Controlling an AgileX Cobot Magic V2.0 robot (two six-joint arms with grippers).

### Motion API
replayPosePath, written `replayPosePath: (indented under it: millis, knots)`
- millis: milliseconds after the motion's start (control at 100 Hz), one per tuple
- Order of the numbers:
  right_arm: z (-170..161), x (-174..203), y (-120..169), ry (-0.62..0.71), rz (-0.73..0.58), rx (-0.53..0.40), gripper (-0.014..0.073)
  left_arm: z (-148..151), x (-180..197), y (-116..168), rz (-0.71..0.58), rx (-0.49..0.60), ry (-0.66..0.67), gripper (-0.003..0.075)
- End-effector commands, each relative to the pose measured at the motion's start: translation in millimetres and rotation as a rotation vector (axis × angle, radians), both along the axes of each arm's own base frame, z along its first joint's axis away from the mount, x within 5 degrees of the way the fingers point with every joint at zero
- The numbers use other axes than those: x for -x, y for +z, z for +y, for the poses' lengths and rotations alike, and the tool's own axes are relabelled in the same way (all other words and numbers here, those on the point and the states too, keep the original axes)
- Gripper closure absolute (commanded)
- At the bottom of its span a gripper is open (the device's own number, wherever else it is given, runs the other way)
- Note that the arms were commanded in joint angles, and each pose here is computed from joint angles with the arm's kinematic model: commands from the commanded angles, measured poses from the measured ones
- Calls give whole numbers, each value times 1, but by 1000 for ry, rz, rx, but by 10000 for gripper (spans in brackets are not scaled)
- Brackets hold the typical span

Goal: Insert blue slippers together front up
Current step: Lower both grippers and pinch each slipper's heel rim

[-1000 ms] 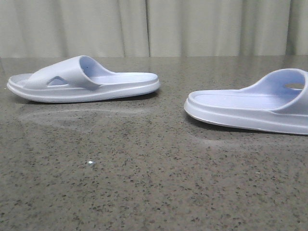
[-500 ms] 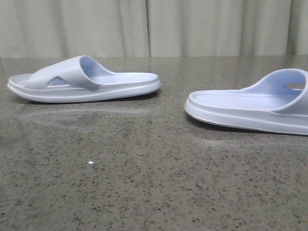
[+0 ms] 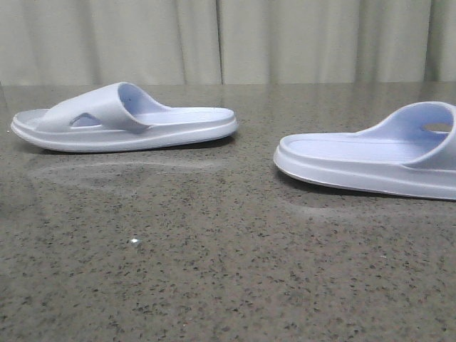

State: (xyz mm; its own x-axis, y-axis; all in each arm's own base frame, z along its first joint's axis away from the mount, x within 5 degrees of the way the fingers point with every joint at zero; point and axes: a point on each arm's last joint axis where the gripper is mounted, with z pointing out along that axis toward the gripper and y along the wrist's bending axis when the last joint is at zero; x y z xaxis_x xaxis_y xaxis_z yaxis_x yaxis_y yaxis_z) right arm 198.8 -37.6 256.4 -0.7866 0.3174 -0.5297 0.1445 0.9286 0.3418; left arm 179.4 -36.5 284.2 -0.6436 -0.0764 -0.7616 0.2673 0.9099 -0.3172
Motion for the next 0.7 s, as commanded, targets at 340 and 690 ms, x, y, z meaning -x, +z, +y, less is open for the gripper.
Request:
replayPosePath:
  millis: [340,690]
  knots:
    - [-1,-18,1,75,-40,-170,361,-1,-4,14,-49,41,16,440]
    - [-1,-18,2,74,-42,-169,700,-3,-52,16,71,106,-14,441]
